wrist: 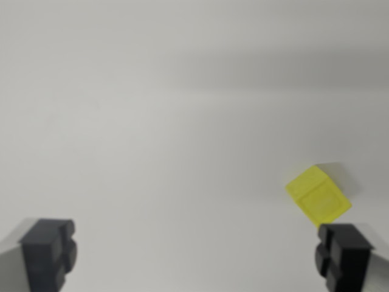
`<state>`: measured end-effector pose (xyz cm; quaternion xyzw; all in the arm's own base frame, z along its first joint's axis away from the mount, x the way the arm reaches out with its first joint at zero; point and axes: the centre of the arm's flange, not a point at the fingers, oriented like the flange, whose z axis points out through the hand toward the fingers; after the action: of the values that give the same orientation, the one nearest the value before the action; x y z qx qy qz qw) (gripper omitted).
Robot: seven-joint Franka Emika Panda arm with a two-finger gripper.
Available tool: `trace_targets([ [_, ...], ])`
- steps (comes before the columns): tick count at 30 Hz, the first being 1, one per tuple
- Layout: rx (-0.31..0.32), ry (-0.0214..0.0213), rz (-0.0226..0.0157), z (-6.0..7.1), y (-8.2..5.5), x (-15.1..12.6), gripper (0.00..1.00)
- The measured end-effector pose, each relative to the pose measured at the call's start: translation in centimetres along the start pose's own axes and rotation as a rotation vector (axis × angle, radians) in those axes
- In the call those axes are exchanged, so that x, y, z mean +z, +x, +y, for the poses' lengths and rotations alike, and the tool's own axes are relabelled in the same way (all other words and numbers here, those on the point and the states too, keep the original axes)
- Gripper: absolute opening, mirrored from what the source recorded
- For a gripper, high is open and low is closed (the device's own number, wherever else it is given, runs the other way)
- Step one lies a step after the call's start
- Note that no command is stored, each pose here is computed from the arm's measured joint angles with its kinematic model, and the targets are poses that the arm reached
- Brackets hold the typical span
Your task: Pick yellow cube
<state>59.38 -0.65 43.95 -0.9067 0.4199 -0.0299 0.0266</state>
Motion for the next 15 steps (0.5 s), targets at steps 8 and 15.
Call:
trace_targets([
  [8,-0.013,-0.0019,-0.0015,0.2,0.0,0.2,1.00],
  [15,-0.041,-0.0039,-0.0036,1.0,0.2,1.3,1.00],
])
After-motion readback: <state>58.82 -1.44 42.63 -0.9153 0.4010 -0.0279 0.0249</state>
